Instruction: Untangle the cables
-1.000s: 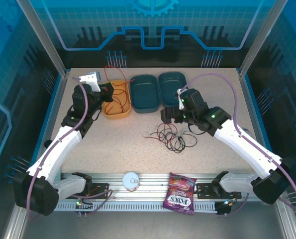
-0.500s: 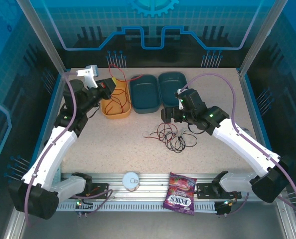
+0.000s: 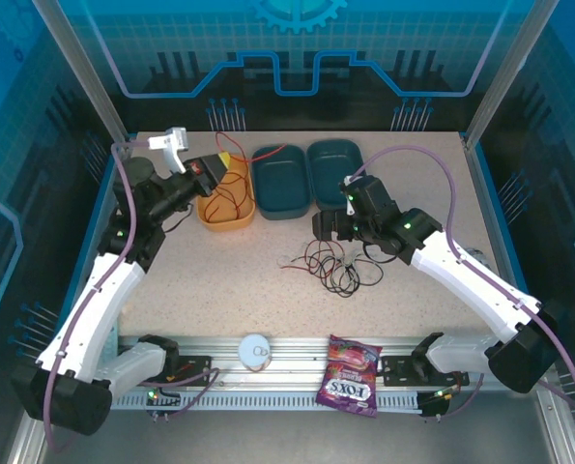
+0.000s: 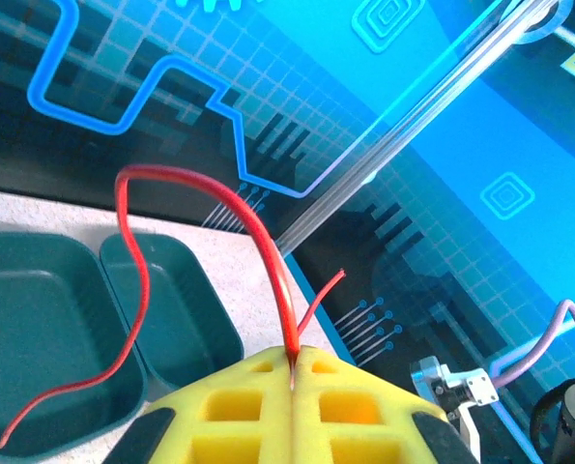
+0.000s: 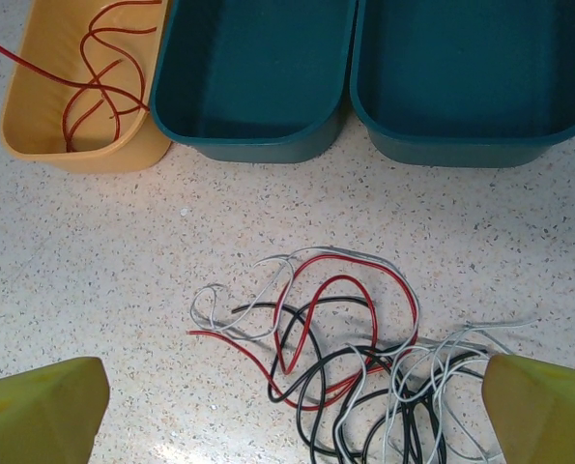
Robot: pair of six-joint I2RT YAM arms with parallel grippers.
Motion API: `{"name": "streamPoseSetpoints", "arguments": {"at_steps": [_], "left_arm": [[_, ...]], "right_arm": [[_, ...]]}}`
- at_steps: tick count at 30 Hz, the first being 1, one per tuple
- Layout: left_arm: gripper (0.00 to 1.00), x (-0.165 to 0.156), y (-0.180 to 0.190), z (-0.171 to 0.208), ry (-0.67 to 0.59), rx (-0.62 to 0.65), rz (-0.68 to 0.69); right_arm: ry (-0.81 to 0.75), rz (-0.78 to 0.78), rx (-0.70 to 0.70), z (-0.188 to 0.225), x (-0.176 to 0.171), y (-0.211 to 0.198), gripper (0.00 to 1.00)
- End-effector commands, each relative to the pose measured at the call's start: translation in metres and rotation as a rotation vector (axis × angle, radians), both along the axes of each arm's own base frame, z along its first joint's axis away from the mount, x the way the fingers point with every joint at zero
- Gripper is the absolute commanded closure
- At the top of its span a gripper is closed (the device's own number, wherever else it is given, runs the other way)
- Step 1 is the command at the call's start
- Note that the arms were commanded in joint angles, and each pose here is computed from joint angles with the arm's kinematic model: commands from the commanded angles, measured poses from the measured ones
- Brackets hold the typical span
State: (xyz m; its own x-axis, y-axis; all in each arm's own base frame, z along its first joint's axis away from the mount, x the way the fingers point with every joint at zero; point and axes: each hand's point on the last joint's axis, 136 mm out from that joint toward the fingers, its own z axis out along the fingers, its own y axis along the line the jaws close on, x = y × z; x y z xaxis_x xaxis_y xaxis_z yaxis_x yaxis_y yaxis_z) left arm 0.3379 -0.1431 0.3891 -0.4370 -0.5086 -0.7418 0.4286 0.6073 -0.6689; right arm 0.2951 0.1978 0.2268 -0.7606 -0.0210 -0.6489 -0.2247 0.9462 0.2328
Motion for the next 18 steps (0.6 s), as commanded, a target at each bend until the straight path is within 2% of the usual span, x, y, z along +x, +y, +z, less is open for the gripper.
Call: {"name": "streamPoseSetpoints", "arguments": {"at_steps": [1, 6, 11, 14, 18], "left_arm": [[1.0, -0.005, -0.013, -0.026, 0.087, -0.049, -0.075], [1.0, -0.016, -0.025, -0.071, 0.21, -0.025, -0.11], [1.0, -0.03, -0.026, -0.098, 0.276, -0.008, -0.119], [1.0, -0.036, -0.025, -0.093, 0.261, 0.004, -0.122], [1.0, -0.04, -0.02, -0.064, 0.177, 0.045, -0.106]], "right_arm": [[-0.017, -0.035, 0.012, 0.003, 0.005, -0.006, 0.0], [-0.025, -0.042, 0.013, 0.006, 0.005, -0.008, 0.0], [-0.029, -0.043, 0.018, 0.005, 0.006, -0.009, 0.0], [-0.026, -0.04, 0.02, 0.005, 0.006, -0.008, 0.0], [-0.026, -0.04, 0.023, 0.005, 0.005, -0.008, 0.0]]}}
